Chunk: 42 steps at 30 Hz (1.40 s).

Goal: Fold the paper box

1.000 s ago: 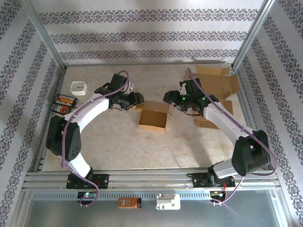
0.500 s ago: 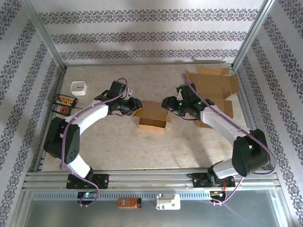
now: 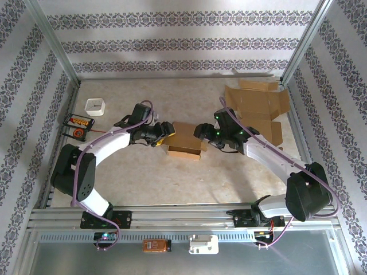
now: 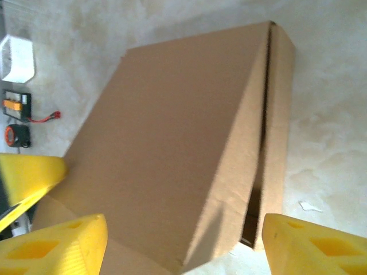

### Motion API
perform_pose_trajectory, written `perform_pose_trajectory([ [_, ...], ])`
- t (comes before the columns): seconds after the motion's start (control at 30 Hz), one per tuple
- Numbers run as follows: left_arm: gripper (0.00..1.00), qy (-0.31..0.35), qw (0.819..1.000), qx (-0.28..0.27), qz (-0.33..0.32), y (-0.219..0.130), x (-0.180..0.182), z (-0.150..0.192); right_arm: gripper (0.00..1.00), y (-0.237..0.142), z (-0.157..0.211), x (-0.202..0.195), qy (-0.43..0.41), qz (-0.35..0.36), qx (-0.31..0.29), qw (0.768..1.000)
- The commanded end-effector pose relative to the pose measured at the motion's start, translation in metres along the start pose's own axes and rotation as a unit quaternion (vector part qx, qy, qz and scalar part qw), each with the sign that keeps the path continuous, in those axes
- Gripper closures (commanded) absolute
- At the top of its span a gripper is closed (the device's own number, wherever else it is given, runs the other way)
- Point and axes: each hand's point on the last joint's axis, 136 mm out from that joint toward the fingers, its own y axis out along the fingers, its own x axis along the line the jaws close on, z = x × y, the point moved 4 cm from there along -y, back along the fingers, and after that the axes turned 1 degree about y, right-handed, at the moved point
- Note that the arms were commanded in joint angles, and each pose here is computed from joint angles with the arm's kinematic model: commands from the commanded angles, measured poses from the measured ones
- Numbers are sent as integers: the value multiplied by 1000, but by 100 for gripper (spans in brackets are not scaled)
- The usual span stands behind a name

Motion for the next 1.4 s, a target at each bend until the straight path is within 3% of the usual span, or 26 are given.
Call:
perform_pose_trajectory([
  [0.0,32,15,1000,-8,14,-7,-8,7,28,-1,7,1,-2,3,-1,1000],
  [0.37,51,16,1000,21,2,10,-7,29,47,19,23,1,-4,5,12,1000],
  [0.47,59,10,1000,20,-6,14,-2,29,49,20,25,1,-8,7,10,1000],
  [0.57,61,5,1000,23,-4,19,1,31,49,22,27,-3,-13,17,9,1000],
  [0.7,56,17,999,21,-21,18,7,32,46,24,29,-20,-27,56,-3,998],
  [0.9,55,58,993,-5,-107,7,27,27,46,28,33,-38,-46,92,-8,995],
  [1.03,53,67,994,-2,-86,7,19,27,42,23,30,-29,-50,80,-9,996],
  [1.27,29,98,992,-28,-73,-7,-2,15,32,0,13,-2,-77,52,-45,995],
  [1.37,23,112,988,-33,-104,-8,2,10,25,6,14,-4,-86,54,-38,994],
])
